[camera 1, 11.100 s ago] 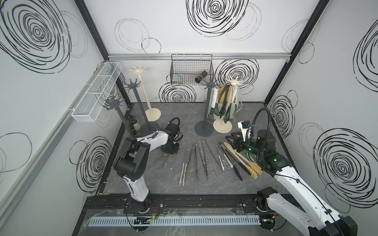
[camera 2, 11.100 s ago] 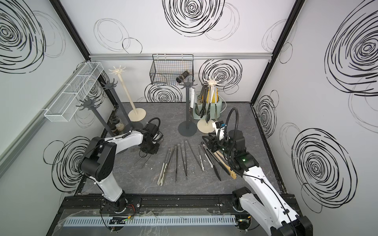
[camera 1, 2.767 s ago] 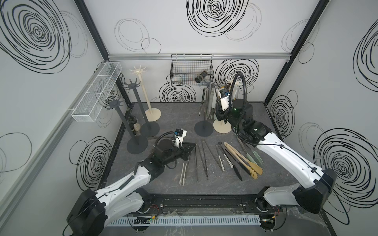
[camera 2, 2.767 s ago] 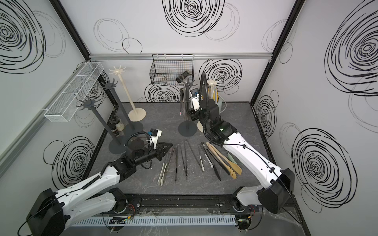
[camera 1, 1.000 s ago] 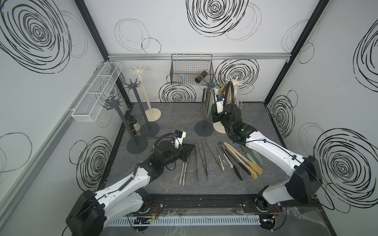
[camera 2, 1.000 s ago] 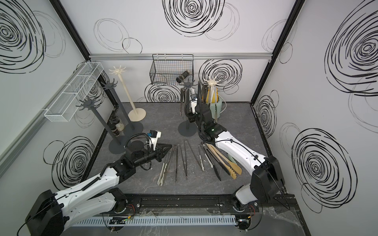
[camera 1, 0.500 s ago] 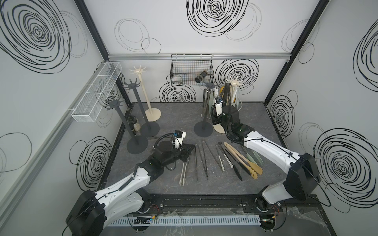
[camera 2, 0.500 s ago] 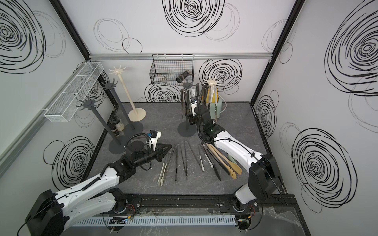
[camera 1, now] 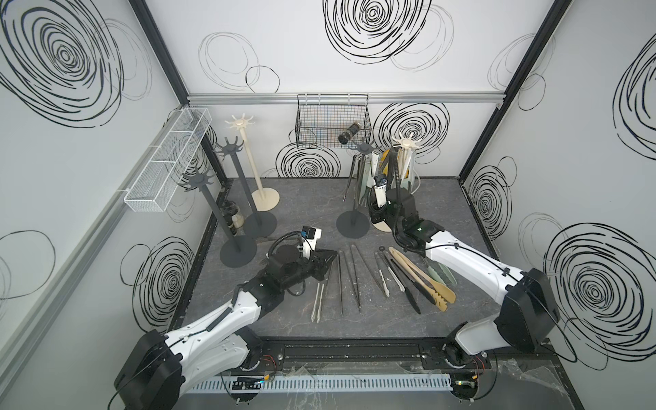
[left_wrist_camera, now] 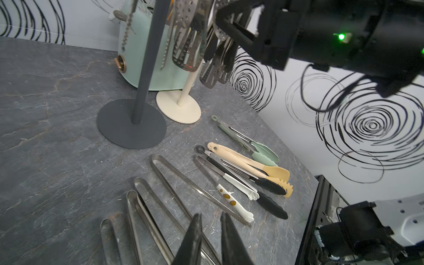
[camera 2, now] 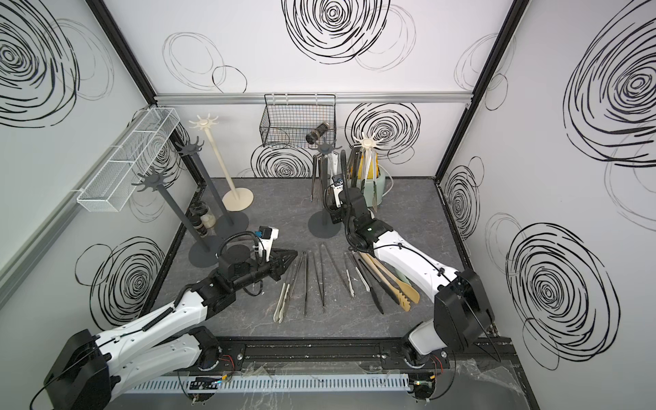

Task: Hang food tongs on kitchen utensil racks
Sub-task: Hang the food tongs on the rack, then pick up the rack from the center of the board.

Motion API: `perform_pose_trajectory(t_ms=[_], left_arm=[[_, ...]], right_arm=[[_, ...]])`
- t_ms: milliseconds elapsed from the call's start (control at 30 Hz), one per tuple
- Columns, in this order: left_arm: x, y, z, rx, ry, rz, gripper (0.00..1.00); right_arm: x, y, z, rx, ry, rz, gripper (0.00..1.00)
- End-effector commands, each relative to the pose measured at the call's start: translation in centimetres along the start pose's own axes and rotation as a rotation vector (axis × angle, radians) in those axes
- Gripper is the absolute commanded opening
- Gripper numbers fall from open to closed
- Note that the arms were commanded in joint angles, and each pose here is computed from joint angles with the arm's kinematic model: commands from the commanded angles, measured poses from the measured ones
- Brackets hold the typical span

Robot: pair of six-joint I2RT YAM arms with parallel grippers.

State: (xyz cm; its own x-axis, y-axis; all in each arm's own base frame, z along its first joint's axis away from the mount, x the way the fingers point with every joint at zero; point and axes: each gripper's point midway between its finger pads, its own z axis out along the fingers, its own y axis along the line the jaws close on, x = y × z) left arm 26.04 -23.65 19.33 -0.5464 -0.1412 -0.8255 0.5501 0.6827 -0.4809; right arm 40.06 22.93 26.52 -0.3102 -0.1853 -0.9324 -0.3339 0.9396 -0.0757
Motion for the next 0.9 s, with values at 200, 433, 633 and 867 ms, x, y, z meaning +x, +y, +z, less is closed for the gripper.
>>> perform_pose_trajectory(t_ms=[200,433,633,867], left_arm=[[-4.3,5.8,-2.0,-0.357,-0.139,-0.072,0.27],[-6.9,9.7,-8.0,-0.676,-0.28,-0.086,0.42],[-8.3,13.0,-15.2,-0.989,-0.387,-0.055,0.69],[-12.5,15.9,-21.1,-1.193,-0.598,-0.022,0.79]], right_arm=[[2.1,-1.2,-5.5,-0.168,-0.016,0.081,0.31],[2.1,-2.5,-8.0,-0.222,-0.082,0.101,0.36],[1.4,-1.5,-8.4,-0.313,-0.128,0.105,0.38],[0.8,0.5,-9.0,-0.436,-0.151,0.141,0.39]])
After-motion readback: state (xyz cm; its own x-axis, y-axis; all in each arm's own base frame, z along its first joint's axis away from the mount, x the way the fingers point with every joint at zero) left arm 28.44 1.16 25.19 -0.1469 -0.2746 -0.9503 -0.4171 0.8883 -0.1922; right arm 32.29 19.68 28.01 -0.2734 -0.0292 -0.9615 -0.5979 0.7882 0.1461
